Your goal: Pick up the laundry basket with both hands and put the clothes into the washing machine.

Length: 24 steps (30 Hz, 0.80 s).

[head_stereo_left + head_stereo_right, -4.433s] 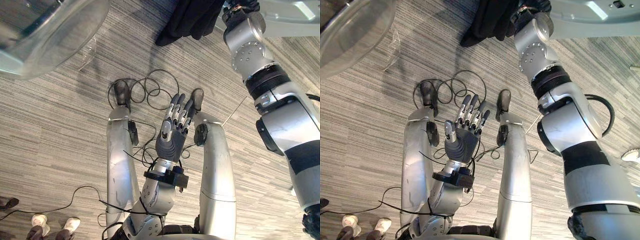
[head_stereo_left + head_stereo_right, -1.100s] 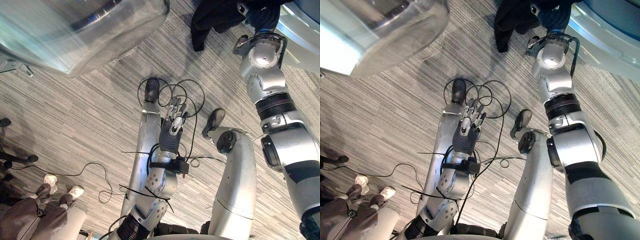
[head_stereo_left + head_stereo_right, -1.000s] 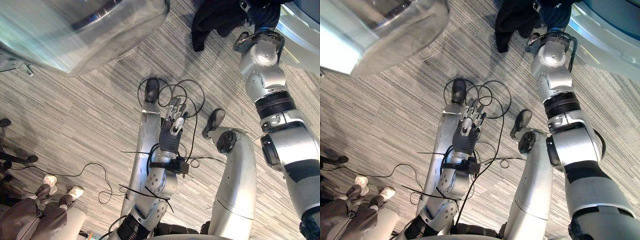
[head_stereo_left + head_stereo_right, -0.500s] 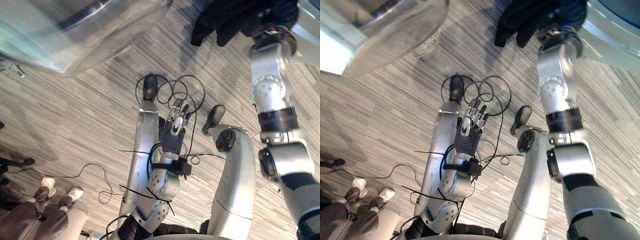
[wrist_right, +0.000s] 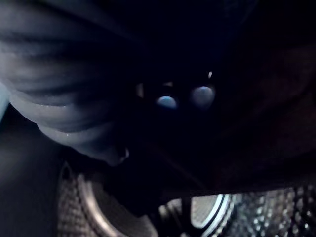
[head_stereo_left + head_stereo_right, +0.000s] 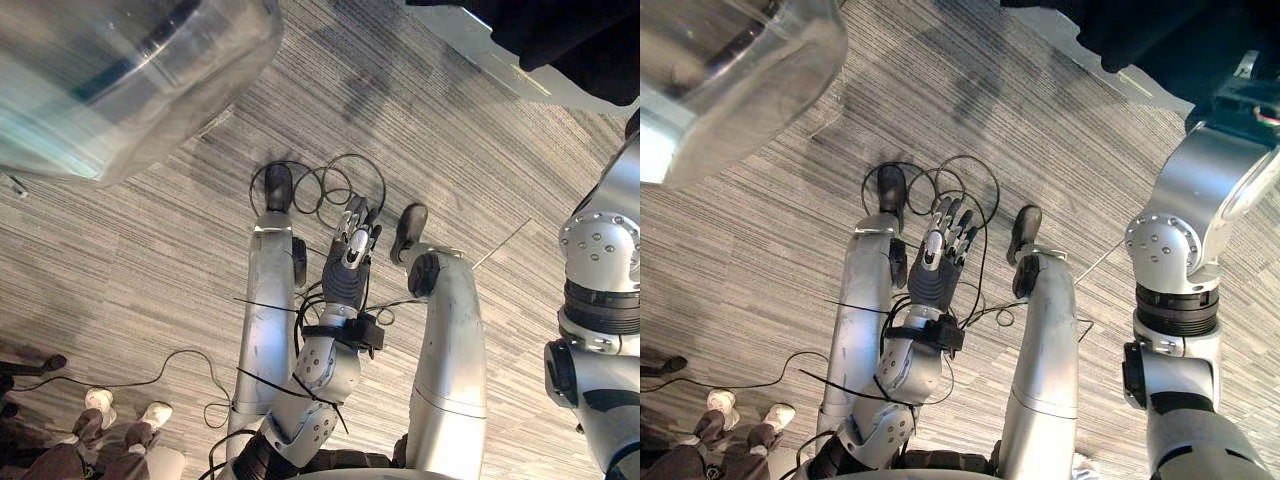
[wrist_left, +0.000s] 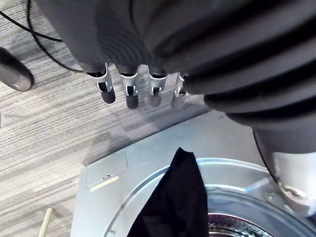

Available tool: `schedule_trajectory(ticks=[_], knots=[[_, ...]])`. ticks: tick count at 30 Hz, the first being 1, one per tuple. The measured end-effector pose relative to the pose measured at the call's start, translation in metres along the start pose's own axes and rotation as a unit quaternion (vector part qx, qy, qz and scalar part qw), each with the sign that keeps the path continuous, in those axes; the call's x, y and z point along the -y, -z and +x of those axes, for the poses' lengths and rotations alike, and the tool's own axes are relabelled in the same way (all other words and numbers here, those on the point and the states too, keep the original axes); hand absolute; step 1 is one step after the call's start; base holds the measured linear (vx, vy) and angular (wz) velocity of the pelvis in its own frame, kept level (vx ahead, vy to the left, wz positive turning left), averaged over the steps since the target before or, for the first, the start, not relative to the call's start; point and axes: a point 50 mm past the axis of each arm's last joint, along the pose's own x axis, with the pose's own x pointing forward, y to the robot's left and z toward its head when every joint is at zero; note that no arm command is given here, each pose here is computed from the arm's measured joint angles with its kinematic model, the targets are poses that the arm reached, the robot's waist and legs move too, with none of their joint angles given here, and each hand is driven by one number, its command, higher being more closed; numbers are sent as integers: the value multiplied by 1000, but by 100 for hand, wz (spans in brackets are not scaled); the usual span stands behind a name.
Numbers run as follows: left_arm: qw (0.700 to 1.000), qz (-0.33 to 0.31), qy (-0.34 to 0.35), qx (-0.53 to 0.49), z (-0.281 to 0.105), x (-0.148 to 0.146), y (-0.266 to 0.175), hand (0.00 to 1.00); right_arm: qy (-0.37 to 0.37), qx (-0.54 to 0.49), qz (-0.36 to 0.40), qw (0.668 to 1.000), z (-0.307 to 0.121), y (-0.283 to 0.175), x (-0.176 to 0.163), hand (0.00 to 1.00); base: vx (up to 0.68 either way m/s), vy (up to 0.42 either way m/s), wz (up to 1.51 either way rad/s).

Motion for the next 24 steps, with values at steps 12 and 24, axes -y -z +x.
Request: schedule_trajectory(ticks=[12,24], knots=[[1000,-18,-15,-18,-10,-9,6,0,31,-5,-24,999,136,17,-64,100,-67,40,-5],[1000,-29,5,-9,-13,-2,4,0,-17,0,-51,999,154,7,-117,100,-2,16,-2]])
